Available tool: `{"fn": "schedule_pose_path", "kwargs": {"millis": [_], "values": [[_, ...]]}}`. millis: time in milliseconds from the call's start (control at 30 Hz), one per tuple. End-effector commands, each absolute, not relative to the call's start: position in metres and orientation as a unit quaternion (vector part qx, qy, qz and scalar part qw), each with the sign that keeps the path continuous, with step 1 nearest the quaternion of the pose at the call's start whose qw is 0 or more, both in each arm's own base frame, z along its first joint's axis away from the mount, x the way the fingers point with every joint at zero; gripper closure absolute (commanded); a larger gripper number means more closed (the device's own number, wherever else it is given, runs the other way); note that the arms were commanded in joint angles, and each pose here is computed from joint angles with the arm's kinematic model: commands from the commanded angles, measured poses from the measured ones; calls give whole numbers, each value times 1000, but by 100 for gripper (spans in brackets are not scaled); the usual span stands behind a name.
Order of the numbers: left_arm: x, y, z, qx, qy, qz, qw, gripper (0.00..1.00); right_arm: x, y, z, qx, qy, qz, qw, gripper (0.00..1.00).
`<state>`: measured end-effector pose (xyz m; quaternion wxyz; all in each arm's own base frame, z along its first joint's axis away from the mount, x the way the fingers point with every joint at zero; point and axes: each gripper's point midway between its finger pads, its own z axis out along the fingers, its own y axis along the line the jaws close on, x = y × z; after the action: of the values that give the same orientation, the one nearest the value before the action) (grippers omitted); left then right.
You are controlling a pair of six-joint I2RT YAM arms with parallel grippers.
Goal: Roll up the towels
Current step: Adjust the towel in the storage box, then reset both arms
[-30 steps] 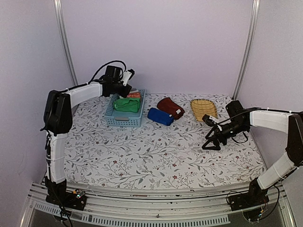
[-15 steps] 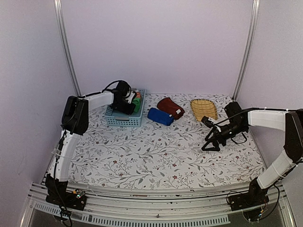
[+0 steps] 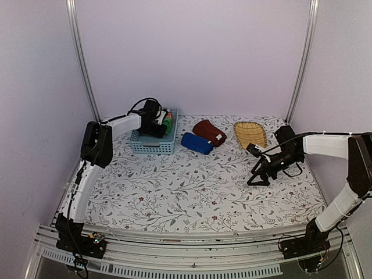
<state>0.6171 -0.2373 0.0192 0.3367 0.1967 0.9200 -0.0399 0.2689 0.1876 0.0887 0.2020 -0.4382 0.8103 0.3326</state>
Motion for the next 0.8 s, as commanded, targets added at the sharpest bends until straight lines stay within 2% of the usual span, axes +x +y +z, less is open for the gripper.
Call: {"fn": "schedule_pose_path", "kwargs": {"millis": [0,200,467,633,700,767], "values": [[617,-244,31,231,906,-56,350,100,274,188,96,-439,807,335,209,1],[597,-252,72,248,897,-67,360,100,281,190,123,-446,799,326,239,1],[579,-250,172,257,877,-56,401,100,323,181,201,-456,789,245,332,1],[547,-252,233,255,866,-63,425,100,385,158,285,-380,786,155,462,1],[533,-247,254,244,864,-64,436,96,400,144,305,-327,789,133,502,1],[518,-242,277,235,859,-73,448,83,412,132,316,-283,789,125,532,1]]}}
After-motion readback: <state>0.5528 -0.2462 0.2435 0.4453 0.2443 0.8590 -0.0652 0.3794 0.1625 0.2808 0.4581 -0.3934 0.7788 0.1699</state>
